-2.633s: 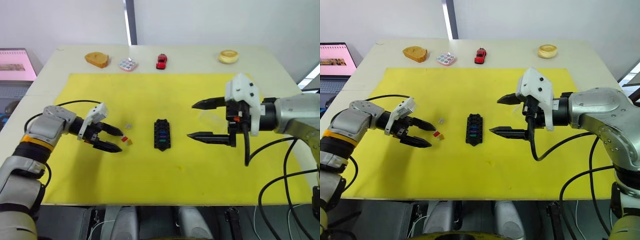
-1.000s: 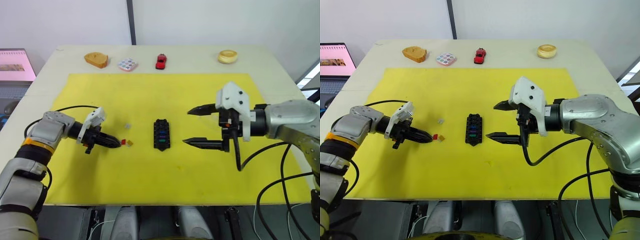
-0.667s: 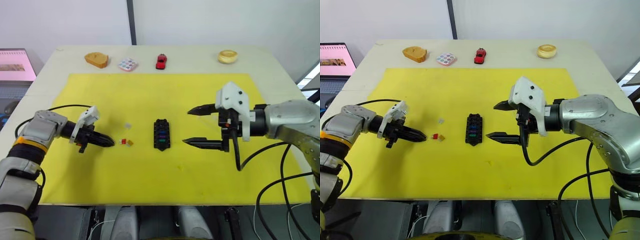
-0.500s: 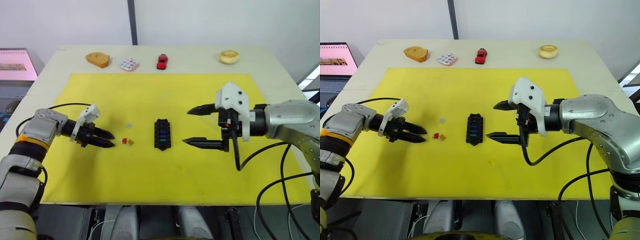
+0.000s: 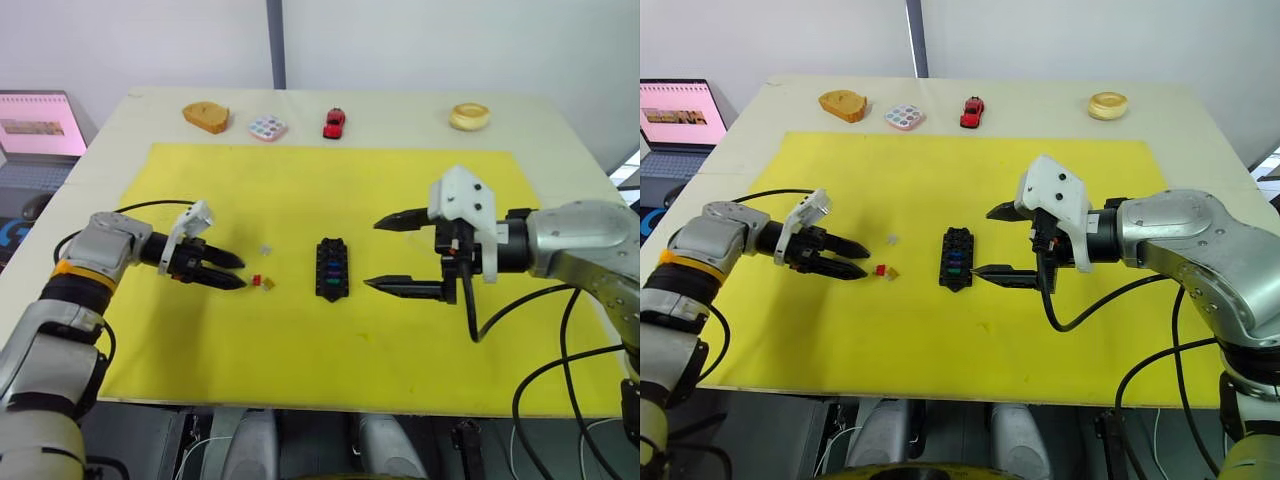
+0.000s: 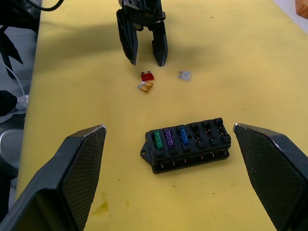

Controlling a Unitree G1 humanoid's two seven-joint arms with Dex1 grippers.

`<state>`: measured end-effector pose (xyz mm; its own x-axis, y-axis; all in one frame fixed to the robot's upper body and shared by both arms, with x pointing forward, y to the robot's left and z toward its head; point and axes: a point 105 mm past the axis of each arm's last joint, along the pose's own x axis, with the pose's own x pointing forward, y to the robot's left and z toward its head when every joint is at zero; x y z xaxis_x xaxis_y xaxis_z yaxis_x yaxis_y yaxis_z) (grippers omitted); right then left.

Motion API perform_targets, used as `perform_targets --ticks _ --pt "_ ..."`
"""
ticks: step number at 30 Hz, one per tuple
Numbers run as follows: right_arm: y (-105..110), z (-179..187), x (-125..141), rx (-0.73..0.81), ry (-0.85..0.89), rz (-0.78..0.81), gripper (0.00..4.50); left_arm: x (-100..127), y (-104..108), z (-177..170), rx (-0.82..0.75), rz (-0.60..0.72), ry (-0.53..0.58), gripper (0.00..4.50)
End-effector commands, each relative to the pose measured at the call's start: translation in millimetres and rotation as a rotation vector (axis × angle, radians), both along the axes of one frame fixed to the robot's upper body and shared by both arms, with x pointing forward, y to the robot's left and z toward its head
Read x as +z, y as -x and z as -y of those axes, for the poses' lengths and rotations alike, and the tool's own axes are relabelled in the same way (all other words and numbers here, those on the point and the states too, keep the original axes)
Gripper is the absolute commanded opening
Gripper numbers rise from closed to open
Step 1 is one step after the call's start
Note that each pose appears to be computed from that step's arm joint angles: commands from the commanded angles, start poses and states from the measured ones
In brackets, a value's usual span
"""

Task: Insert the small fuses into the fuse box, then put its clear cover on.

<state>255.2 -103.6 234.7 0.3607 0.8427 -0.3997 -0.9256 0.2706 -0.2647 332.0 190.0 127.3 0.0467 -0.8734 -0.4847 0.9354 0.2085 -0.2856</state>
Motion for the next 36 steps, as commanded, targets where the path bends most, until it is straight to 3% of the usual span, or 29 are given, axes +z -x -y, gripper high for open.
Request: perform_targets --ticks 1,12,24,33,35,36 --pt "2.4 -3.0 9.0 0.015 -0.003 0.054 4.50 8.2 -1.2 10.4 -0.040 0.027 0.018 3.29" --pt "2.7 -3.3 9.1 0.011 -0.005 0.054 4.50 1.4 6.9 18.2 -0.085 0.008 0.017 3.29" --pt "2.9 -3.1 7.7 0.011 -0.001 0.051 4.50 -8.2 13.4 1.2 -0.068 -0.002 -0.055 3.29" --pt "0.8 -5.3 7.6 0.019 -0.004 0.053 4.50 -7.7 12.8 2.0 -0.053 -0.008 -0.026 3.29" --pt "0.7 -5.5 7.6 0.020 -0.002 0.054 4.50 -7.3 12.6 2.8 -0.052 -0.009 -0.022 2.79" --pt "0.7 -5.3 7.4 0.020 0.000 0.054 4.50 -7.3 12.5 2.7 -0.051 -0.008 -0.022 2.79"
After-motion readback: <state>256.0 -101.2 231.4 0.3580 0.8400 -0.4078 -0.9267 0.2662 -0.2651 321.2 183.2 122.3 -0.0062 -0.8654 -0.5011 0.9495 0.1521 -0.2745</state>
